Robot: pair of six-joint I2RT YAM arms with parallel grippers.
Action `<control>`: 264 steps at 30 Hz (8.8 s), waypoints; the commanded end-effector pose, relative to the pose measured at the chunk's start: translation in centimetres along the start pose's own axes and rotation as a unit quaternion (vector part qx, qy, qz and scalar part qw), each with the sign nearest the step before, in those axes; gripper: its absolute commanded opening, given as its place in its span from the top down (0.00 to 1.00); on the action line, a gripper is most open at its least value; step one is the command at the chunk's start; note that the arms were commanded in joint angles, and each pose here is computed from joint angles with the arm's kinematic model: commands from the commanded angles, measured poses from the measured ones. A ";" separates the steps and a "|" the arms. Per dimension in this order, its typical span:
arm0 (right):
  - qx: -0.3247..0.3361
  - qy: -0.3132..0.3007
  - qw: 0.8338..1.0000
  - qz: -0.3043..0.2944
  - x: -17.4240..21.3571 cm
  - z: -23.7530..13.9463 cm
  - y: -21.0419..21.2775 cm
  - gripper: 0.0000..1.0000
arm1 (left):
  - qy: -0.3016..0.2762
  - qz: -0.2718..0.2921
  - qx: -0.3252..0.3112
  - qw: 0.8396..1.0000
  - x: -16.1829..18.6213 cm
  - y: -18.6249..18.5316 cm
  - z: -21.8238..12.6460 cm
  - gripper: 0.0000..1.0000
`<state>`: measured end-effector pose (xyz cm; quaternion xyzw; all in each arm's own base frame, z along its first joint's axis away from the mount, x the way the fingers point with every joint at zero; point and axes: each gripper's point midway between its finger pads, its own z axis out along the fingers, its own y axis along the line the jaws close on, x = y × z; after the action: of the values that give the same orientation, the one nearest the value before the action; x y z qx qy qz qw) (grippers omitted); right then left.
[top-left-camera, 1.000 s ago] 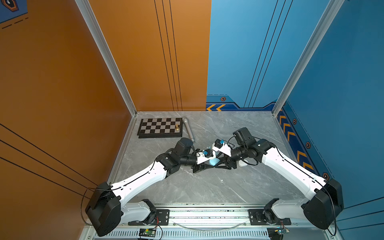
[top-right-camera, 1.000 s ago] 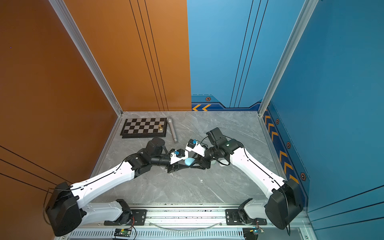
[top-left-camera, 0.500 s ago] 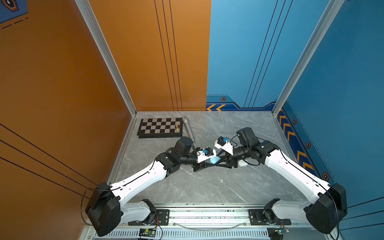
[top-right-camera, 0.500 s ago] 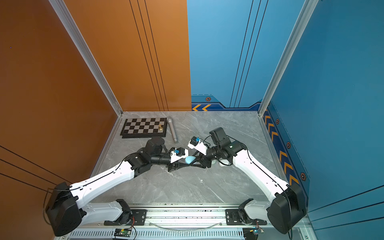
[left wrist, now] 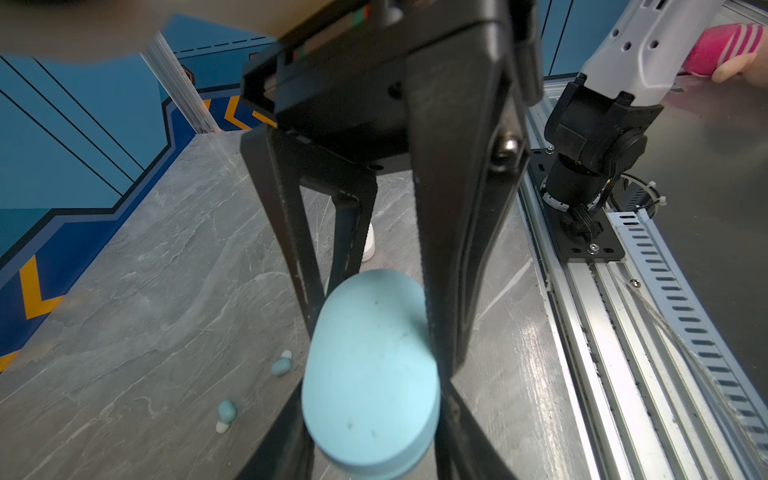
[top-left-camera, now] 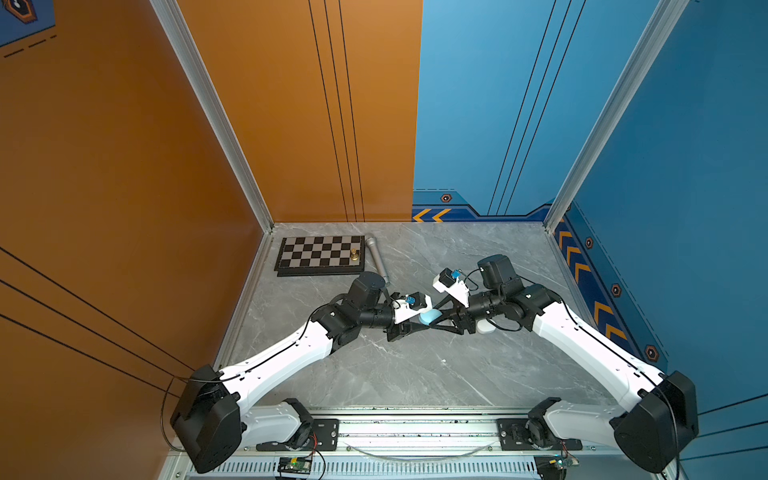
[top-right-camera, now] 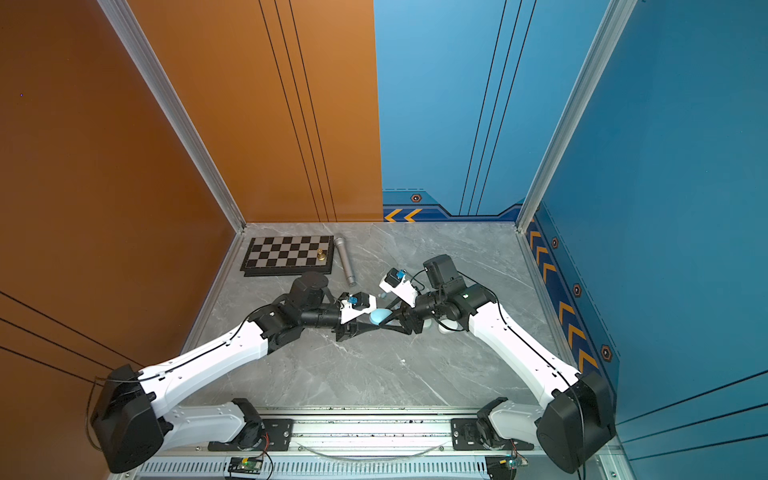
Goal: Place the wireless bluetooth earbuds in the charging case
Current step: 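Open the right gripper and draw it back from the pale-blue case, then push the lid of the pale-blue case open with the right gripper, then press the lid farther back with the right gripper while the left holds the case, then move the right gripper away from the case down to the pale-blue earbuds, then close the right gripper on one pale-blue earbud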
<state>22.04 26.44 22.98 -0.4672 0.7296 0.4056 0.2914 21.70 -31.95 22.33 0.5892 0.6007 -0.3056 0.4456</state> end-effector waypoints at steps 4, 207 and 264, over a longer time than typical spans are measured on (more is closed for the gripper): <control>0.047 -0.065 0.997 -0.006 -3.1 -1.7 -2.0 0.48 | 0.006 -0.009 0.047 0.999 0.3 -2.2 -0.2 1.00; 0.217 -0.140 0.962 -0.088 -5.8 -8.1 -2.0 0.00 | -0.007 -0.148 -0.224 0.963 -2.5 13.6 -4.3 1.00; 0.368 0.028 0.689 0.623 8.3 13.0 -24.6 0.74 | 0.026 -0.207 -0.282 0.936 3.3 7.5 -13.0 1.00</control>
<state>41.33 28.31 2.82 0.2194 0.9522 0.1921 0.0913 27.29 -18.22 26.41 0.3094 0.7793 -0.1969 0.5081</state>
